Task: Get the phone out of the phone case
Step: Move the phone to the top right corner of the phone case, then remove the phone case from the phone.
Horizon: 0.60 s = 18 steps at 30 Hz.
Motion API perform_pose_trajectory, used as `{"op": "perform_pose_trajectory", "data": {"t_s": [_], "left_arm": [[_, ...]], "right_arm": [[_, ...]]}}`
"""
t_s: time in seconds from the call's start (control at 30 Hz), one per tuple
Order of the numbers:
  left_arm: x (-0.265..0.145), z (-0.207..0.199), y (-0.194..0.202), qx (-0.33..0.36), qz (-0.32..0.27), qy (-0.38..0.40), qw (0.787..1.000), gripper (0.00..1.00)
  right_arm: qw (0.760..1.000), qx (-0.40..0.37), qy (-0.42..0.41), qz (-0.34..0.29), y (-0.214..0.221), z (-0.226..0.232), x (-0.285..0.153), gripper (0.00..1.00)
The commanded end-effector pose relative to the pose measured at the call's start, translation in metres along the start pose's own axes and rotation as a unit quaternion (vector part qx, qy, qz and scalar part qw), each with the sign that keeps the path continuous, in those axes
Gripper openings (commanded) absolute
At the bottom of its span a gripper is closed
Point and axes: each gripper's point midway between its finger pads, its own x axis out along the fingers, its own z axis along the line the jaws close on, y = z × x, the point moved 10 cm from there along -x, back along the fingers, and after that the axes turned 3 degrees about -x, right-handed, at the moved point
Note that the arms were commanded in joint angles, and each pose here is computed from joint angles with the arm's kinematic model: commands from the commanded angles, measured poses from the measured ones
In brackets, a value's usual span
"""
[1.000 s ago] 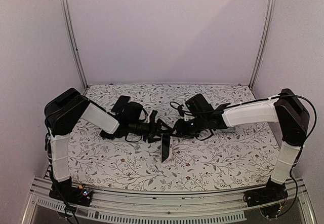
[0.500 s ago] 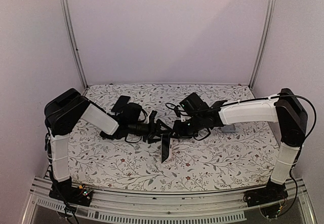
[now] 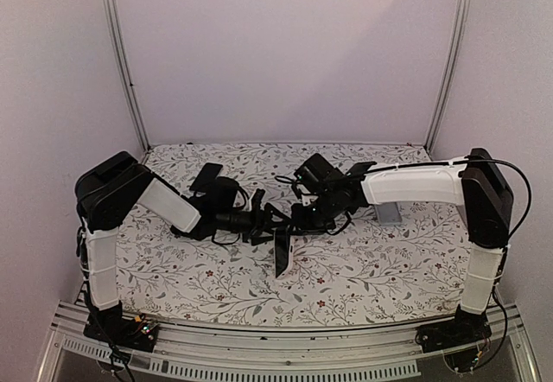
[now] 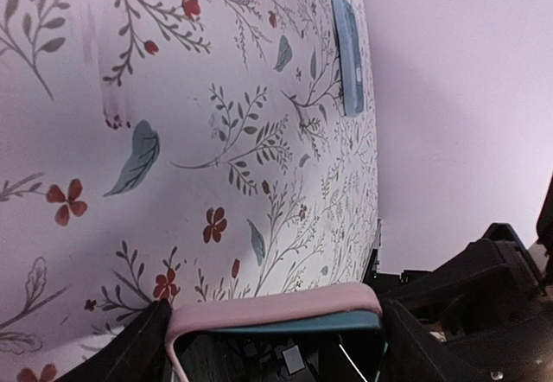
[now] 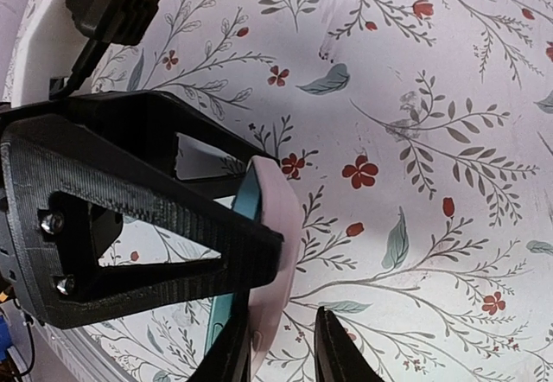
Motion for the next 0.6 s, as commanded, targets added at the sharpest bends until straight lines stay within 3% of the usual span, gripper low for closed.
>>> {"op": "perform_pose_trajectory", "data": {"t_s": [0.0,0.33,0.43,0.57], "left_arm": [[-0.009,0.024,0.007,-0.065,-0.004,-0.036,0.997,0.41],[-0.009,0.027,0.008,-0.064,0.002,-0.019,0.998,0.41],[-0.009,0.023,0.007,-0.060,0.002,-0.014,0.998,0.41],[-0.011,0.019,0.005,-0.055,-0.001,-0.009,0.998,0.42]], "right_arm": [[0.975,-0.012,0.163,0.149,0.061,-0.041,0.046,0.28],[0.987,0.034,0.062,0.143,0.056,-0.022,0.060,0.28],[0.990,0.052,0.036,0.128,0.052,-0.018,0.059,0.22],[0.994,0.068,0.021,0.086,0.044,-0.015,0.043,0.07]]}}
